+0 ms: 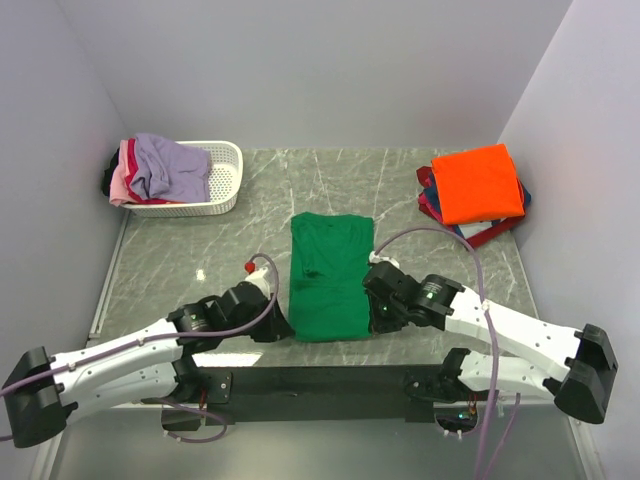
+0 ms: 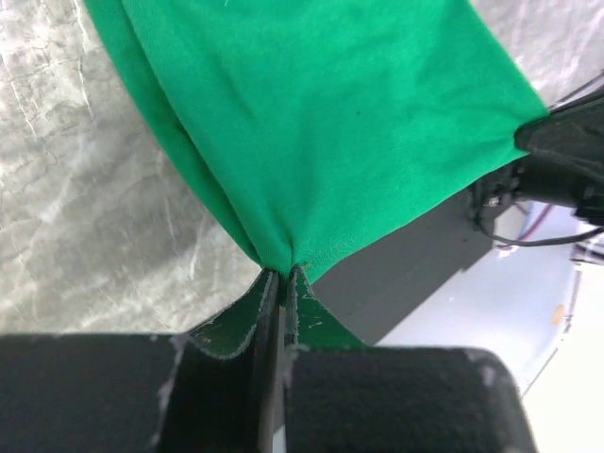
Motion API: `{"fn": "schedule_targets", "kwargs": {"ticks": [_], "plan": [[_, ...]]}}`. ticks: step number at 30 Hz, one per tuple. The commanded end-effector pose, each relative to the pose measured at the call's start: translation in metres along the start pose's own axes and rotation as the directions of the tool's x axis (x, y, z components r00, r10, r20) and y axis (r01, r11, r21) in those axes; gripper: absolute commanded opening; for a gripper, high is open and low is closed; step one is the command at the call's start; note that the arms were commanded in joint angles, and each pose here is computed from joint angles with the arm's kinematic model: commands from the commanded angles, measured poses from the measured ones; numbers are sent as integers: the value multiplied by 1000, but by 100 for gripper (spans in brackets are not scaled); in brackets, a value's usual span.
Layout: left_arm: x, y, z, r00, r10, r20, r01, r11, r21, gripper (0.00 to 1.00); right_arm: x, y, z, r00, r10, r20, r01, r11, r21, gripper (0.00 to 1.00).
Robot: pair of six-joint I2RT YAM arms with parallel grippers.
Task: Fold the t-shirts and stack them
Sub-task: Fold the tshirt
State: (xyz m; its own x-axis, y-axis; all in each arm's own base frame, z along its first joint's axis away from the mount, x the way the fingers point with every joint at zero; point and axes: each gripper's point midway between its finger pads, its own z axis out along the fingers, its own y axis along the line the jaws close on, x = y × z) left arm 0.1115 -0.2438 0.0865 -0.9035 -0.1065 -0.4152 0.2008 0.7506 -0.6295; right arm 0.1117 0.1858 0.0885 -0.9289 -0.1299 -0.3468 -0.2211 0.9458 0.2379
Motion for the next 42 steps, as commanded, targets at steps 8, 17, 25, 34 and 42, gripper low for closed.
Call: {"fn": "schedule_targets", "kwargs": {"ticks": [8,17,25,34,42], "plan": [[-19,-42,-38,998,-37,56,32,995,95,1,-10,14,-47,998,-10,69,11,1000,-18,0],[-18,-60,-62,999,20,51,-28,988,154,1,-10,13,-76,995,-28,94,32,998,-45,0],[-26,-76,-85,993,76,92,-92,978,188,1,-23,11,-98,987,-42,153,49,998,-36,0],[-54,-83,-69,976,89,197,-118,984,137,1,-69,9,-111,950,-53,308,34,997,68,0],[-93,-72,-58,927,122,354,-125,992,-15,1,-104,6,-96,924,-65,376,15,991,133,0]]}}
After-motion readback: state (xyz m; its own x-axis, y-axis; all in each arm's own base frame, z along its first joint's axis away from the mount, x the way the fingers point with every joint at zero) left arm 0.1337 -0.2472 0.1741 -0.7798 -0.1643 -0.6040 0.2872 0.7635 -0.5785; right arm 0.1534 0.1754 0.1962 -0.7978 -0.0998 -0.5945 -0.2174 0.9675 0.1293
